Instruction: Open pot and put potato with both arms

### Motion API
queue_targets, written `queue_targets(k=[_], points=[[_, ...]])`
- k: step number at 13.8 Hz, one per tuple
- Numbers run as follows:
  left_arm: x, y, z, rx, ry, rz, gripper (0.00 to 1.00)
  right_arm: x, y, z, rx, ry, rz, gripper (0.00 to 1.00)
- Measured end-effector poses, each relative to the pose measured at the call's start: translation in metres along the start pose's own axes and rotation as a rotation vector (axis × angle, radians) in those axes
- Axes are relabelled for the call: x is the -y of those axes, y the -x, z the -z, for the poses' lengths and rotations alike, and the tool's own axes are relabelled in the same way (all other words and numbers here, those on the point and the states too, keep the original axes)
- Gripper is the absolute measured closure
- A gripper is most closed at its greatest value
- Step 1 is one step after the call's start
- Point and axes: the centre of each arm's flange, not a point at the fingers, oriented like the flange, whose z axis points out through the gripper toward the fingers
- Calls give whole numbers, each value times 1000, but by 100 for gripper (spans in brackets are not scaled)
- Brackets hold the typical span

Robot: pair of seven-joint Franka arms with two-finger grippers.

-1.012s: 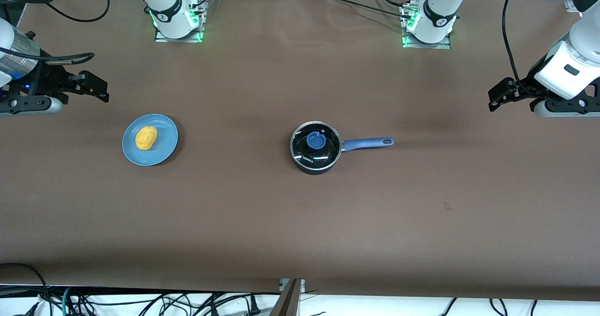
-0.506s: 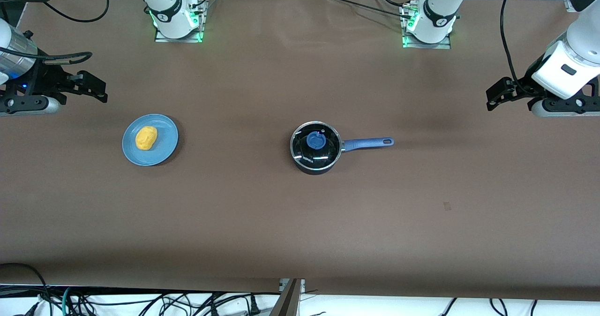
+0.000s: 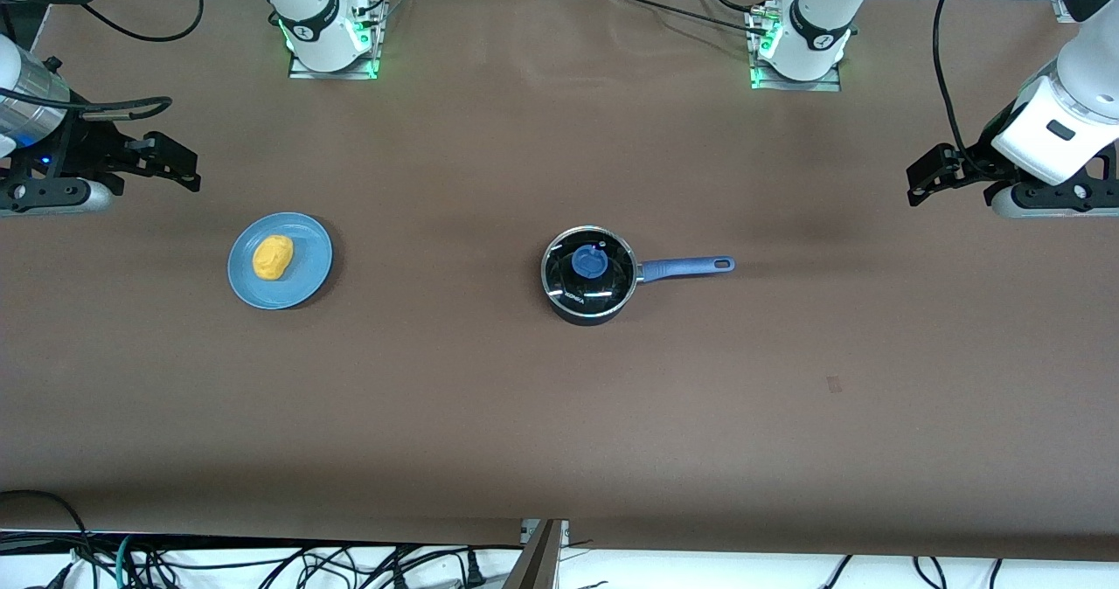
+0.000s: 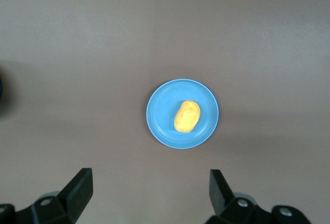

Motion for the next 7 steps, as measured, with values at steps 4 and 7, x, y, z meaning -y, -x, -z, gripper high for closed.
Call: queue_targets(k=[4, 7], points=[[-1, 1, -1, 9, -1, -2, 0, 0, 0, 0, 0, 0, 0, 0], [-1, 1, -1, 9, -1, -2, 0, 0, 0, 0, -1, 0, 0, 0]])
